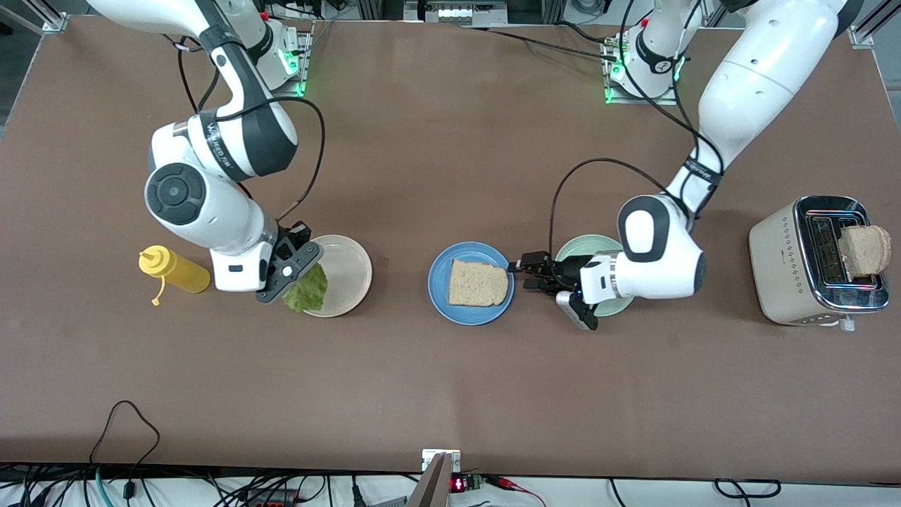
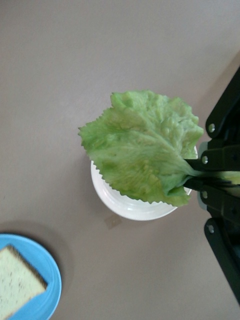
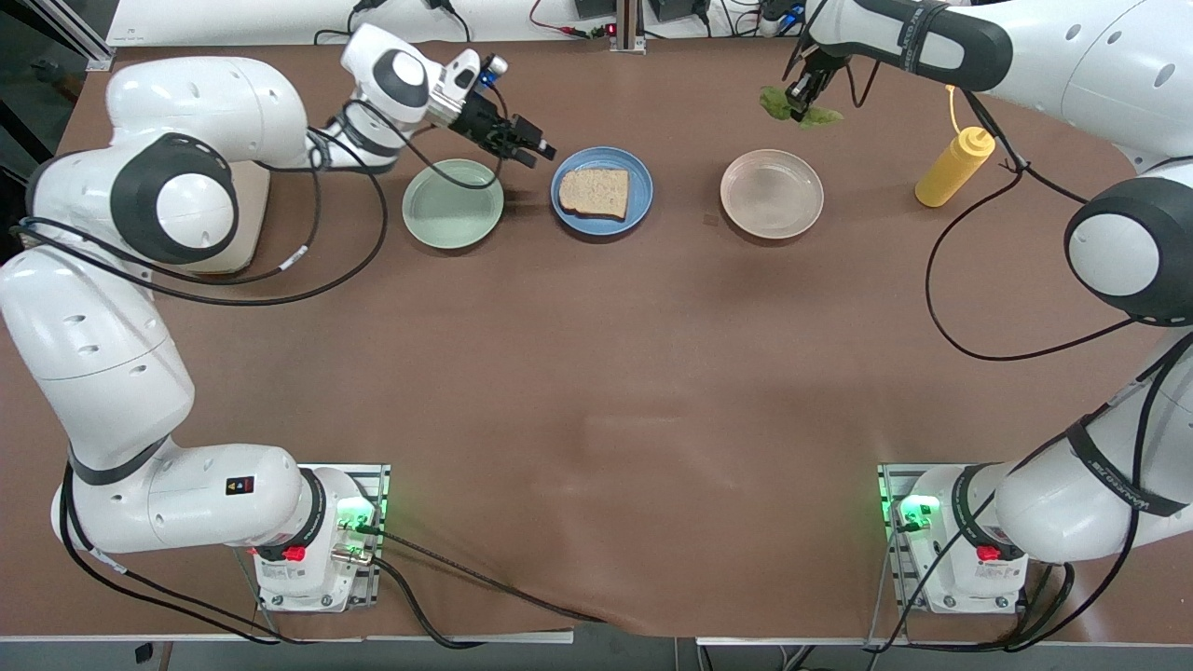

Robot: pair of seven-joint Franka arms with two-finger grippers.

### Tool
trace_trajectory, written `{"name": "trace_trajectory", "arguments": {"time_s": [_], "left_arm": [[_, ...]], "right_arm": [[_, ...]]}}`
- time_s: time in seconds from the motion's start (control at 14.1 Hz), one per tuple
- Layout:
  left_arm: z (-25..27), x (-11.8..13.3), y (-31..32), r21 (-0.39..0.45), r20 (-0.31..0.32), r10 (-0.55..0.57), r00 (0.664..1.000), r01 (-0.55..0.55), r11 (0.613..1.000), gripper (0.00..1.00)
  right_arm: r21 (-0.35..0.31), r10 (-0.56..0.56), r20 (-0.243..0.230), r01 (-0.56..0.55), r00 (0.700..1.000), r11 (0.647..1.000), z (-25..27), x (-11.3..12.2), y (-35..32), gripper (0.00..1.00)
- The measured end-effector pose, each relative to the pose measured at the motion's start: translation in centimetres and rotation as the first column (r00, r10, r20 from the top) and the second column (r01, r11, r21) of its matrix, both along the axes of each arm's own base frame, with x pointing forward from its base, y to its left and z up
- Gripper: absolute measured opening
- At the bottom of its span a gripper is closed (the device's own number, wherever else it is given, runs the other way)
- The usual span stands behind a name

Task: Make sandwich in blue plate with both arms
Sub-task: 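Carry the lettuce over the blue plate while the left gripper withdraws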

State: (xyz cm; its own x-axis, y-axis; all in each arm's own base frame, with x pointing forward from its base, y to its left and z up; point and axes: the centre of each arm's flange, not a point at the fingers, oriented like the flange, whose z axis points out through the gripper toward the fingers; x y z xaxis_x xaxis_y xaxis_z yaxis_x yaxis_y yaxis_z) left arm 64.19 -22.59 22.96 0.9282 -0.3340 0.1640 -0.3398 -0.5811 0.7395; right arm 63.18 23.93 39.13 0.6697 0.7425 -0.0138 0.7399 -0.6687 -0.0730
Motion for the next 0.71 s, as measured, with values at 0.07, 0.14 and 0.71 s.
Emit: {"name": "trace_trajectory", "arguments": {"time_s": [0.07, 0.14, 0.71], "left_arm": [[1.3, 0.2, 1.4, 0.047, 0.007, -0.039, 0.999, 0.039, 0.998, 0.93], [2.8, 0.2, 2.7, 0.109, 0.005, -0.077, 0.997, 0.076, 0.991, 1.00], [19.1, -2.3, 11.8, 0.757, -0.167, -0.165, 0.972, 0.234, 0.610, 1.00]], "right_arm": [[0.001, 0.015, -0.001, -0.015, 1.000, 1.000, -0.1, 0.0, 0.0, 0.08], [0.001, 0.032, -0.003, -0.032, 0.999, 0.999, -0.3, 0.1, -0.1, 0.08], [0.042, 0.377, 0.057, -0.380, 0.924, 0.924, 0.1, -4.3, 13.3, 0.08]]}}
